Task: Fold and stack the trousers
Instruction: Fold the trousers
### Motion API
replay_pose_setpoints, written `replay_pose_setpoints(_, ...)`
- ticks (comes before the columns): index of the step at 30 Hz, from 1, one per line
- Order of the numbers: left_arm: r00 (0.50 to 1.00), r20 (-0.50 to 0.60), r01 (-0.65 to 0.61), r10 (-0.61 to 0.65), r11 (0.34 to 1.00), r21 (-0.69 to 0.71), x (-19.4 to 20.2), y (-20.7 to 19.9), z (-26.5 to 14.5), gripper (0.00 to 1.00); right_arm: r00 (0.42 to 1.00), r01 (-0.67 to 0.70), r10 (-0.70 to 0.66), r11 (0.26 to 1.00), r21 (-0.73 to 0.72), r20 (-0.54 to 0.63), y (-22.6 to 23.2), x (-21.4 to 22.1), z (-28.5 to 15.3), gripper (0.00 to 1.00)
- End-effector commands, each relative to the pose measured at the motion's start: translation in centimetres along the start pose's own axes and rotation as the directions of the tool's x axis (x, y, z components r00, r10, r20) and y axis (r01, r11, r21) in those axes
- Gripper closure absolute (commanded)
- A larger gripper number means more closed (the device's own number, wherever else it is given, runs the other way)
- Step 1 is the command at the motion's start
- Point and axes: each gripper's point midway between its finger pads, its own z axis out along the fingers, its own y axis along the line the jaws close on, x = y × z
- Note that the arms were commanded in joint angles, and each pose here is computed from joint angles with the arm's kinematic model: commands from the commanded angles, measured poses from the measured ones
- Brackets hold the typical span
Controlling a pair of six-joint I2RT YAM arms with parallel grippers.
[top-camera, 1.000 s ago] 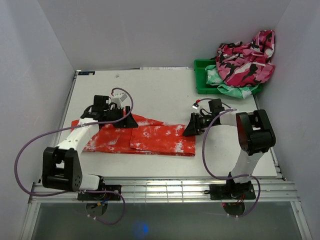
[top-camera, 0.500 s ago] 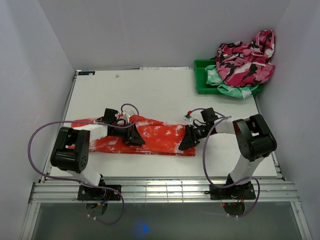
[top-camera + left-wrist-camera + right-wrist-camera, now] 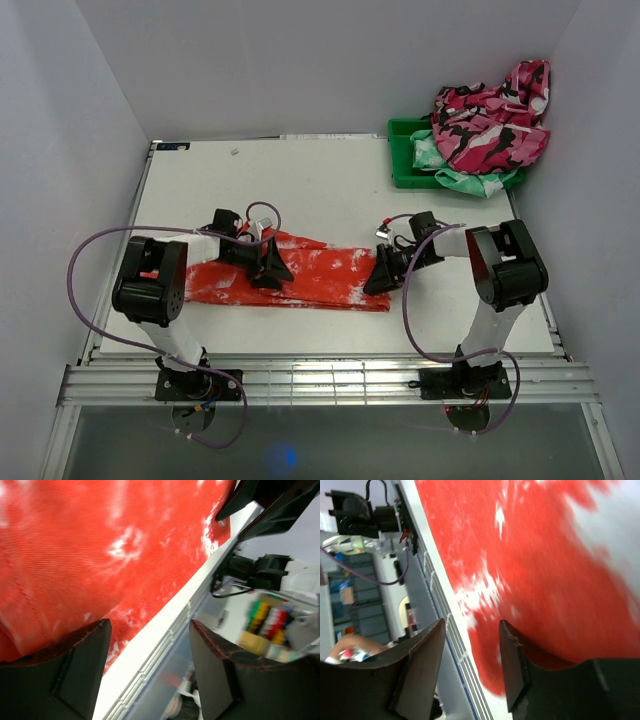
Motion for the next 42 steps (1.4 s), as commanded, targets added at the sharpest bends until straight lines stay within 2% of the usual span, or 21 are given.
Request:
replay_pose_setpoints(1,0.922,0.158,-0.351,0.354,0.935,-0.05,-4.1,-4.8,-3.8,0.24,0.988,0.123,-0.133,0.986,0.114,0.082,0.5,-2.3,-3.6,0.46)
replay_pose_setpoints(2,0.891,0.173,-0.413,0.42,0.908,-0.077,-4.3,-5.6,-4.7,0.21,0.981,0.145,-0.159,0.982,0.121,0.11,1.2,-2.8,-4.4,0.43)
replay_pose_setpoints(3,0.881,0.189,-0.419,0.434,0.9,-0.116,-4.5,-5.9,-5.7,0.19,0.964,0.179,-0.205,0.972,0.154,0.168,2.2,-3.9,-6.2,0.38)
replay_pose_setpoints(5,0.824,0.299,-0.438,0.481,0.876,-0.202,-6.2,-6.7,-9.6,0.07,0.945,0.168,-0.223,0.958,0.231,0.238,2.2,-4.8,-8.6,0.31)
replay_pose_setpoints(6,0.816,0.333,-0.421,0.473,0.88,-0.22,-6.6,-6.5,-11.0,0.03,0.942,0.154,-0.217,0.957,0.247,0.255,2.0,-4.8,-9.1,0.25)
replay_pose_setpoints(7,0.798,0.41,-0.374,0.442,0.896,-0.237,-7.6,-5.5,-13.9,0.02,0.946,0.129,-0.197,0.958,0.257,0.259,1.5,-4.1,-9.2,0.24)
replay_pose_setpoints(9,0.782,0.473,-0.324,0.406,0.913,-0.248,-7.9,-4.8,-16.4,0.02,0.949,0.083,-0.172,0.945,0.317,0.263,-0.2,-3.5,-9.5,0.23)
replay_pose_setpoints(12,0.749,0.555,-0.237,0.361,0.929,-0.285,-8.7,-2.6,-20.4,0.02,0.962,0.003,-0.09,0.948,0.318,0.258,-2.2,-1.9,-8.4,0.24)
replay_pose_setpoints(17,0.708,0.64,-0.108,0.299,0.941,-0.321,-9.0,2.0,-26.1,0.02,0.958,-0.01,-0.091,0.936,0.351,0.271,-5.6,-2.5,-7.6,0.28)
replay_pose_setpoints(22,0.704,0.673,0.02,0.228,0.941,-0.339,-8.7,7.6,-30.2,0.04,0.959,-0.062,-0.032,0.945,0.32,0.281,-7.1,-2.7,-6.3,0.37)
replay_pose_setpoints(29,0.717,0.678,0.165,0.161,0.906,-0.389,-8.1,13.1,-32.6,0.1,0.985,-0.034,-0.023,0.945,0.324,0.169,-7.6,-1.0,-2.4,0.43)
replay_pose_setpoints(32,0.739,0.656,0.193,0.152,0.885,-0.424,-7.2,14.9,-32.4,0.1,0.986,-0.046,-0.012,0.94,0.337,0.168,-8.0,-0.9,-2.3,0.53)
replay_pose_setpoints(33,0.746,0.645,0.187,0.165,0.878,-0.44,-7.1,15.4,-32.5,0.1,0.986,-0.041,-0.017,0.939,0.341,0.166,-8.0,-1.0,-2.4,0.63)
replay_pose_setpoints(38,0.763,0.623,0.198,0.174,0.854,-0.481,-6.2,17.5,-32.8,0.13,0.982,-0.045,-0.027,0.929,0.366,0.188,-7.5,-1.1,-5.0,0.91)
replay_pose_setpoints(42,0.76,0.608,0.133,0.229,0.861,-0.491,-6.2,16.8,-32.7,0.14,0.971,0.001,-0.102,0.908,0.418,0.218,-7.2,-1.8,-9.1,0.92)
